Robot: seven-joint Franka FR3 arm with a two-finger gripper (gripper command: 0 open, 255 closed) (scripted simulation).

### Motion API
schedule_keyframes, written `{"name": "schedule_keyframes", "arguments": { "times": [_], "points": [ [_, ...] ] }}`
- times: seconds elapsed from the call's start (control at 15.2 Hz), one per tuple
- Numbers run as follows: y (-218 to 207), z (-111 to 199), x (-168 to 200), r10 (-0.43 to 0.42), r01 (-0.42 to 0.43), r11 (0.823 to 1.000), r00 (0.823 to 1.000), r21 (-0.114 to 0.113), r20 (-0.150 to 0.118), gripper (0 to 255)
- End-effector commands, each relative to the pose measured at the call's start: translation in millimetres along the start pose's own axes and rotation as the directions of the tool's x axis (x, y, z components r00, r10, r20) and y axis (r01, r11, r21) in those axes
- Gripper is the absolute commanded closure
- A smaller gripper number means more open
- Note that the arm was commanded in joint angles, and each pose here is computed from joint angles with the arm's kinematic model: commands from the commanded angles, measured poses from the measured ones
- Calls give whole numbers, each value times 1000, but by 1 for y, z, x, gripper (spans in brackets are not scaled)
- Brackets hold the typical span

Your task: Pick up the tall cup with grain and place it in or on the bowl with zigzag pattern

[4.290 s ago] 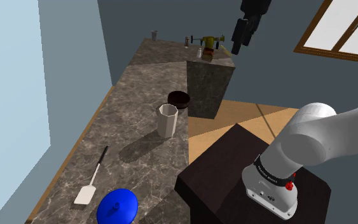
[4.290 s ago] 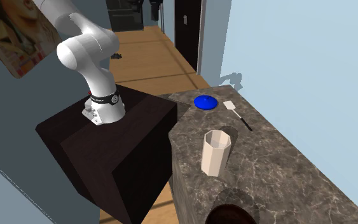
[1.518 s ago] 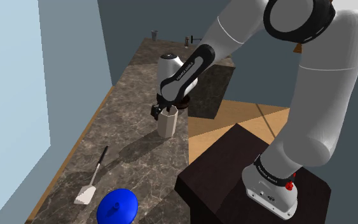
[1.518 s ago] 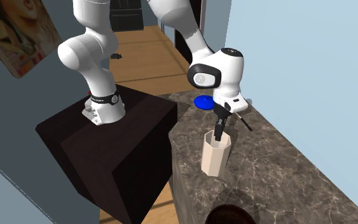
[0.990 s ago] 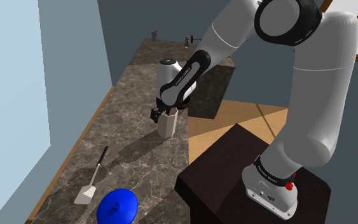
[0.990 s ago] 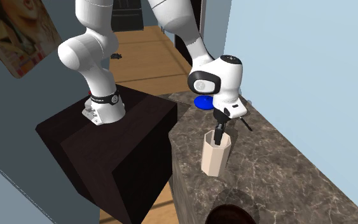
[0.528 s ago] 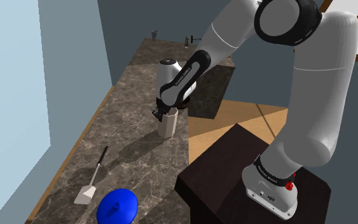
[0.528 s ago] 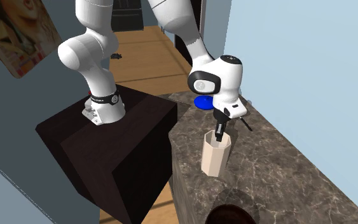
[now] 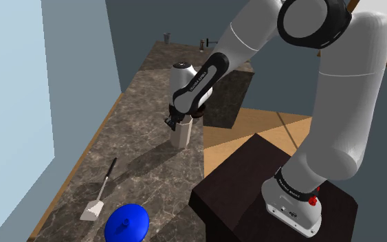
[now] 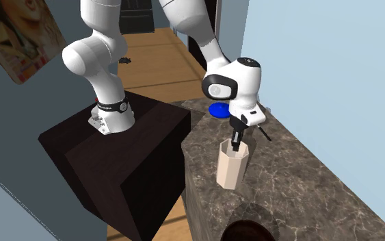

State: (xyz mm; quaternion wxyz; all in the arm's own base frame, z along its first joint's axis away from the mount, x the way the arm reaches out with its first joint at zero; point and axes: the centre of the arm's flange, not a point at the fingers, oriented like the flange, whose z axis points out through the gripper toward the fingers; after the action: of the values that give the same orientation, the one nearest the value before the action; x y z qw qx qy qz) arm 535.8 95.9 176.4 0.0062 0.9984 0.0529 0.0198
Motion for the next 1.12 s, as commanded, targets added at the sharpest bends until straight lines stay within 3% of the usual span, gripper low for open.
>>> {"name": "schedule_keyframes", "arguments": {
  "times": [0.0, 1.06],
  "points": [
    [0, -10, 1, 0, 0, 1000, 1000, 0, -1, 255],
    [1, -94, 4, 0, 0, 1000, 1000, 0, -1, 255]
  ]
}}
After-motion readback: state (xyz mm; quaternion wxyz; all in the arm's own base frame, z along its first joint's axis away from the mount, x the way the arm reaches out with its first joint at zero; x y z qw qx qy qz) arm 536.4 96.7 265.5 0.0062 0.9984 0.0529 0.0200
